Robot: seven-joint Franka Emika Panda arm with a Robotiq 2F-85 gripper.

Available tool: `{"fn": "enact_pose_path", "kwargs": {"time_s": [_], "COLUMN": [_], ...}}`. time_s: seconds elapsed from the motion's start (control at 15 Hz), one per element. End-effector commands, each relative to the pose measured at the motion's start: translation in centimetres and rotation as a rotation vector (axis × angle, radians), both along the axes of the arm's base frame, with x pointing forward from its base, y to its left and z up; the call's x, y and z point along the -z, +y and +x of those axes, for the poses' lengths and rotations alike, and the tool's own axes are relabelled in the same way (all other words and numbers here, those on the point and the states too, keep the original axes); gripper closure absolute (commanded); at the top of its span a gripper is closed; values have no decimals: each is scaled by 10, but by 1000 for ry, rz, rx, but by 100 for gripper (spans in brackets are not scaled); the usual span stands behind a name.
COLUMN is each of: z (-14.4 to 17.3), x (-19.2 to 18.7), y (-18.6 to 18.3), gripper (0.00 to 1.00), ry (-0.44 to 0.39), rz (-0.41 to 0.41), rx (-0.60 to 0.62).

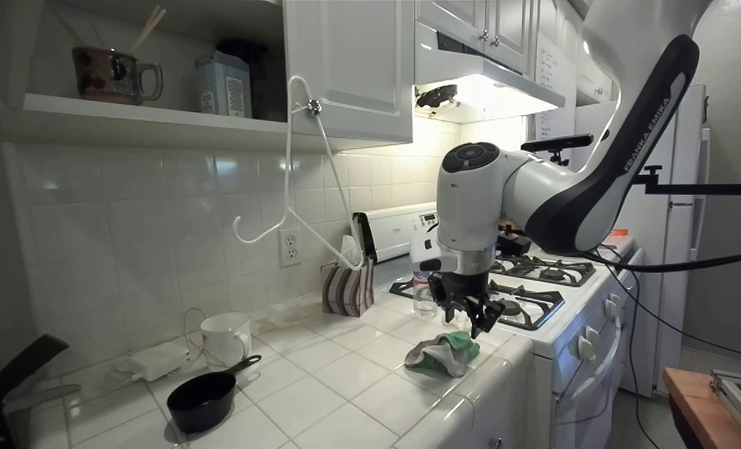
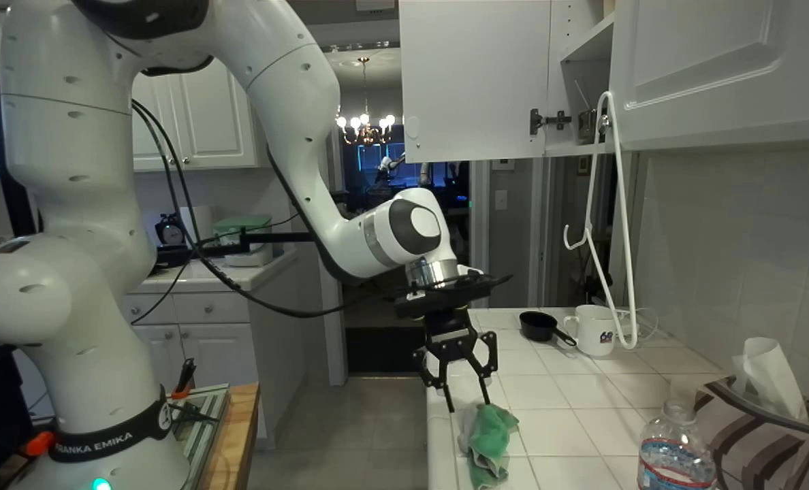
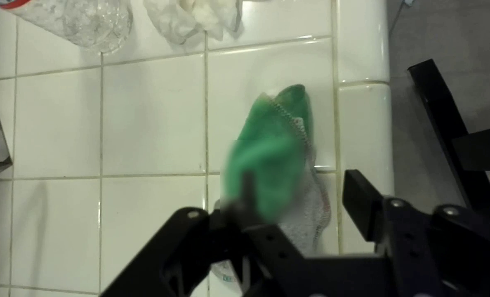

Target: Pick up the cloth and put it on the clothing hanger

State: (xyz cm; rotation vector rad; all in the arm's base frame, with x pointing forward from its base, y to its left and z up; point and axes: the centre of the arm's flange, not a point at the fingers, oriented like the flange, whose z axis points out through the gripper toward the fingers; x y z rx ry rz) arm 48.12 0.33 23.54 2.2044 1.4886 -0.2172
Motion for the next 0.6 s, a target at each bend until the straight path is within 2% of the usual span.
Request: {"fn": "enact_pose_path", "kwargs": {"time_s": [0.0, 0.27, 0.53], "z": [-4, 3, 18], "x": [16, 27, 29], "y": [5, 4, -1], "gripper": [32, 38, 45], "ry": [-39, -80, -160], "rz": [12, 23, 15], "rx": [103, 204, 326]}}
